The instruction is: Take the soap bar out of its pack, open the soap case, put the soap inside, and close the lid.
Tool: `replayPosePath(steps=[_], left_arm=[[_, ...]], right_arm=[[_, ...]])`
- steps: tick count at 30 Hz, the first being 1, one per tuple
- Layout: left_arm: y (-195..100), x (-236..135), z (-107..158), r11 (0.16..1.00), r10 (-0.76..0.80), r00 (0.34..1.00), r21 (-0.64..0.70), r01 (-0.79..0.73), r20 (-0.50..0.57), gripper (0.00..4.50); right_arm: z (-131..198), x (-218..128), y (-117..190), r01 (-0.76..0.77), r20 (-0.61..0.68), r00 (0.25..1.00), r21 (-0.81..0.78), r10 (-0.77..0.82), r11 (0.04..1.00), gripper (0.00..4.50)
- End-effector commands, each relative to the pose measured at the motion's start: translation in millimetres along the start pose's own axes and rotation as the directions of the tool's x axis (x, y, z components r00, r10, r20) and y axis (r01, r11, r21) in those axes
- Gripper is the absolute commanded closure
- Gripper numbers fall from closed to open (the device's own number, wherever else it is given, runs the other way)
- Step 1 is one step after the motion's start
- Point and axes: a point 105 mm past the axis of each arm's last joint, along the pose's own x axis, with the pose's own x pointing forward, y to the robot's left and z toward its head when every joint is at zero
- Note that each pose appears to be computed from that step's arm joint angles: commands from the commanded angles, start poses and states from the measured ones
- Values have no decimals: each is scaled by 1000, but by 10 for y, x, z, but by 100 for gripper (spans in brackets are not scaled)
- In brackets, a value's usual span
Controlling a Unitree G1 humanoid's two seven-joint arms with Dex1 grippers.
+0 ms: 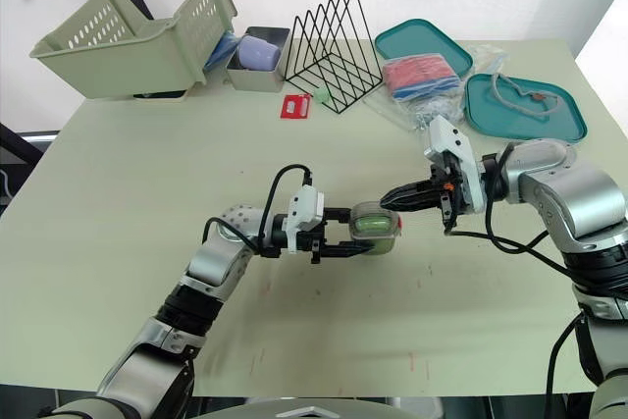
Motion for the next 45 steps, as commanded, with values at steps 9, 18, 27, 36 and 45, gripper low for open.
replayPosePath(steps=[9,18,27,36,45], left_arm=[[-18,12,139,999,-15,999,48,14,34,251],[-9,13,148,999,-8,999,52,7,34,251],[4,16,160,999,-4,999,54,2,38,251],[1,11,156,998,-3,999,55,1,37,251],[-5,12,155,999,-6,999,54,4,39,251]], right_arm=[[-62,109,79,-23,19,999,-103,26,994,442],[-292,147,70,-41,-40,999,-131,36,991,442],[-368,191,67,-54,-57,997,-133,46,990,442],[-194,82,-89,50,-4,999,-112,-51,992,442],[-6,-159,-230,152,140,981,-95,-138,984,420]])
